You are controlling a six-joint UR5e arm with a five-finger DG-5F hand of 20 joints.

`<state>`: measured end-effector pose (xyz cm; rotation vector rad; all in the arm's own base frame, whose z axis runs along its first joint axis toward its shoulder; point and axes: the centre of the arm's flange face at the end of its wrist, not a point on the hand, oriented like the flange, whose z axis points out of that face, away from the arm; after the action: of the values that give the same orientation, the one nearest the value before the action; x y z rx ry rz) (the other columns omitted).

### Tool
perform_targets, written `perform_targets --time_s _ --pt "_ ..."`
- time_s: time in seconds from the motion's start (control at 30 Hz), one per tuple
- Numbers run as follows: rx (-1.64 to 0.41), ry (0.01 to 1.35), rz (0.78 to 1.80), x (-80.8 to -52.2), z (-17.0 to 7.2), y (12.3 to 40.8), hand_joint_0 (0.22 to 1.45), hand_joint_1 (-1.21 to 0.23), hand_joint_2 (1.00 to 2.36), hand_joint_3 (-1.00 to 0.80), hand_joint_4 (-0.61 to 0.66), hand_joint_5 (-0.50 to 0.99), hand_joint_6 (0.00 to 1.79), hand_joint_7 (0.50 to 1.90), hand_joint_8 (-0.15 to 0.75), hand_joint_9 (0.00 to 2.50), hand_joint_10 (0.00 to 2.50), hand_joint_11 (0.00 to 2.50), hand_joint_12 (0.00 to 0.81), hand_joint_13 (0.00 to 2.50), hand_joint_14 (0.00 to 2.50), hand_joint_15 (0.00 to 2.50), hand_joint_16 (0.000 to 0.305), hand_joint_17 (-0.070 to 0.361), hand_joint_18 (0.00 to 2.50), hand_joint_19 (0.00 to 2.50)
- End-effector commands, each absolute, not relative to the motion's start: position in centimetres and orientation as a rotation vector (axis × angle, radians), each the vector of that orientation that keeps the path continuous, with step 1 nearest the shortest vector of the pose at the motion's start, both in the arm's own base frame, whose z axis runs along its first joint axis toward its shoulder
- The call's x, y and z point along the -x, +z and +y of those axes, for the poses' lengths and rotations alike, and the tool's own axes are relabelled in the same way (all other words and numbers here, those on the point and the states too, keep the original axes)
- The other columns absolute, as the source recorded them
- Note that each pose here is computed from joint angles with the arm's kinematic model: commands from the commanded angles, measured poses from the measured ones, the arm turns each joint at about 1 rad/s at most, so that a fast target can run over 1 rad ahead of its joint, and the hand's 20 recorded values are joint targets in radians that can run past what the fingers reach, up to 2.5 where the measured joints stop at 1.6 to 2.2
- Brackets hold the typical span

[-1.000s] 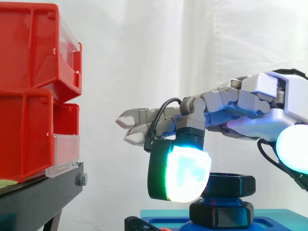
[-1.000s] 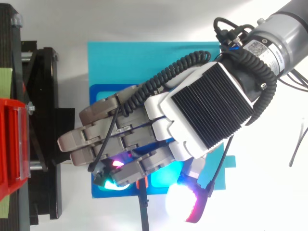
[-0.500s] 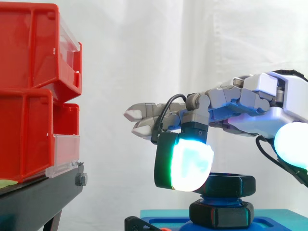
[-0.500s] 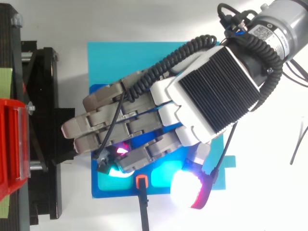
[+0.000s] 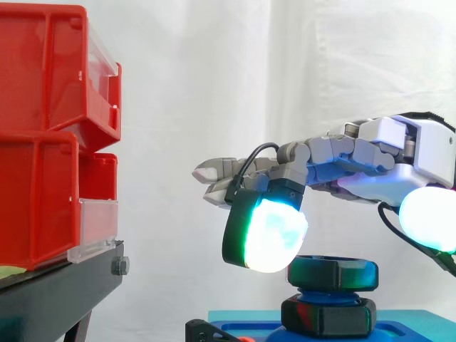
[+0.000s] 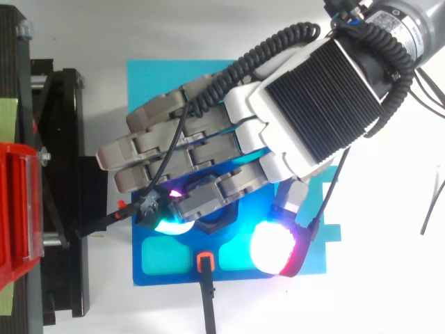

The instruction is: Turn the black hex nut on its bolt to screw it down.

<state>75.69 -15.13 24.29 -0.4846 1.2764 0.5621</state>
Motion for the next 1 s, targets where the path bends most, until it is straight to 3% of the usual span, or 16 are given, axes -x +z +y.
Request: perform_targets --time_s 0.0,0.97 --pt "0.484 0.557 1.274 -75.6 -15.5 24.3 0.5 -0.27 1.0 -0.5 0.34 -0.11 0.5 1.07 0.324 0.42 0.0 0.09 0.356 0.29 0.0 0.07 0.057 0.127 0.33 0.5" --pt "0.473 0.571 1.294 -74.7 -18.1 24.3 0.51 -0.28 1.0 -0.5 0.34 -0.11 0.5 1.07 0.324 0.42 0.0 0.1 0.355 0.29 0.0 0.06 0.056 0.127 0.33 0.5"
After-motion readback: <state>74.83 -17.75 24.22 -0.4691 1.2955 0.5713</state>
